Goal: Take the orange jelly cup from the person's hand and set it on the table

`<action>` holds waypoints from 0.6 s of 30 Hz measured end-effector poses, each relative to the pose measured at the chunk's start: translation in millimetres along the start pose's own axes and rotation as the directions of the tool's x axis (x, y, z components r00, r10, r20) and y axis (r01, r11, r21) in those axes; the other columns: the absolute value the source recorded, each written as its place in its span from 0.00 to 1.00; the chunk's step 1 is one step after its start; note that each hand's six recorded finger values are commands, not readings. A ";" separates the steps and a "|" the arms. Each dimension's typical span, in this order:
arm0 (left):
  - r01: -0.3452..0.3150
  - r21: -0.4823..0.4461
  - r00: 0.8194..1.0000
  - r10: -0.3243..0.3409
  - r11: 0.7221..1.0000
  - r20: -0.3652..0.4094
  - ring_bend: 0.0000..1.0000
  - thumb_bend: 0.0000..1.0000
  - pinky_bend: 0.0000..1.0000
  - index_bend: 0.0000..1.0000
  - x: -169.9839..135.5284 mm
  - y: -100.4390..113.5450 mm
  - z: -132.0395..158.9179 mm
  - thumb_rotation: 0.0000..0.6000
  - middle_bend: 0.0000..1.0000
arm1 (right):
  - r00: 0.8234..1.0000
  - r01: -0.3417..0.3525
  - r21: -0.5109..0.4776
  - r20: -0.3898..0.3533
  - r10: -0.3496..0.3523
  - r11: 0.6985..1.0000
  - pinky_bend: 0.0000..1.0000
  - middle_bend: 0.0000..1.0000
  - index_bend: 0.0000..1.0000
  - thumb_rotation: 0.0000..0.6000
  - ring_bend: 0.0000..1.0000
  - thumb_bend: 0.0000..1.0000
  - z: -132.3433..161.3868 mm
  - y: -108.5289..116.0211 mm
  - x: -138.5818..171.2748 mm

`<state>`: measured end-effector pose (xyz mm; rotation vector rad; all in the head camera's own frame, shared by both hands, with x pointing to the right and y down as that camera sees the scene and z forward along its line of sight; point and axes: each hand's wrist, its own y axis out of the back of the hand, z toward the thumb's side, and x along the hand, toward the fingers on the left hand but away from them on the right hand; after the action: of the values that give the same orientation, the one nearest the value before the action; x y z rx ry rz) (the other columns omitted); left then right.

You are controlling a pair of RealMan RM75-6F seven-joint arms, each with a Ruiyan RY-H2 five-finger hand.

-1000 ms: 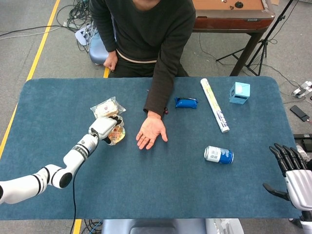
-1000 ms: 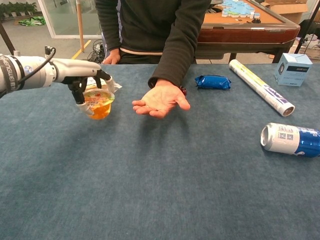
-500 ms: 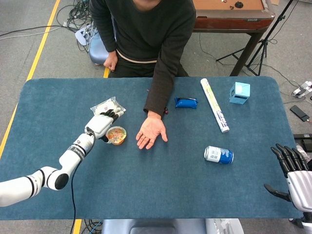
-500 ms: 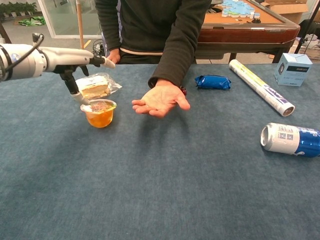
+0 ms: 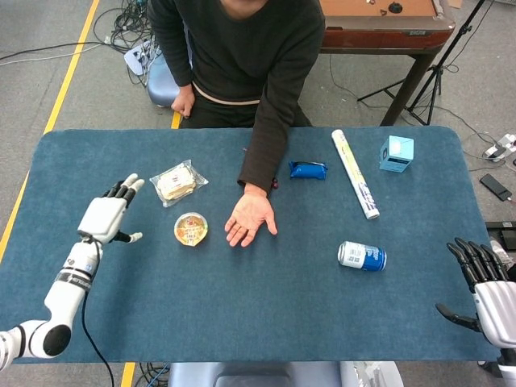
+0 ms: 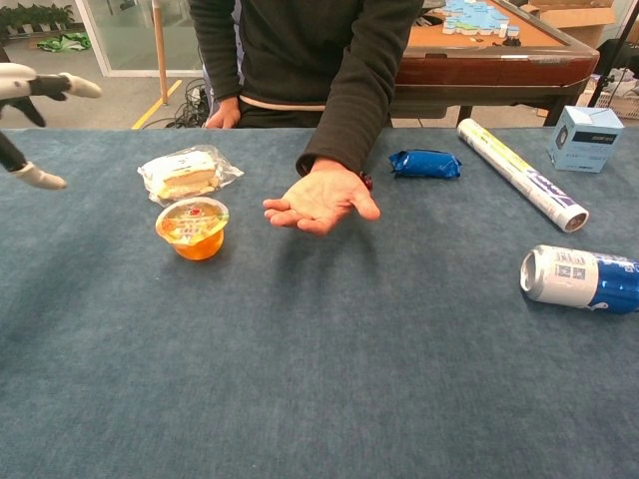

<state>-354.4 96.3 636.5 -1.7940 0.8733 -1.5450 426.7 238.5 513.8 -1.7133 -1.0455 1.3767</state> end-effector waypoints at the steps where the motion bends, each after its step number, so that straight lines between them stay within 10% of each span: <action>1: -0.006 -0.007 1.000 0.006 1.000 -0.021 0.00 0.14 0.16 0.03 -7.3 -0.7 -7.1 1.00 0.00 | 1.000 -0.003 -0.001 -0.004 0.003 1.000 0.06 0.04 0.02 1.00 0.00 0.07 0.7 -0.8 -1.1; 18: -0.148 -0.036 0.983 0.144 0.988 -0.110 0.00 0.14 0.14 0.03 -113.4 -12.1 -46.3 1.00 0.00 | 0.998 -0.021 -0.023 -0.059 0.020 1.000 0.06 0.04 0.02 1.00 0.00 0.07 9.7 -6.1 -6.9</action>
<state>-410.8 193.1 585.6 -1.6493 1.0732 -1.5495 415.4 235.2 520.2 -1.7754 -1.0179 1.3241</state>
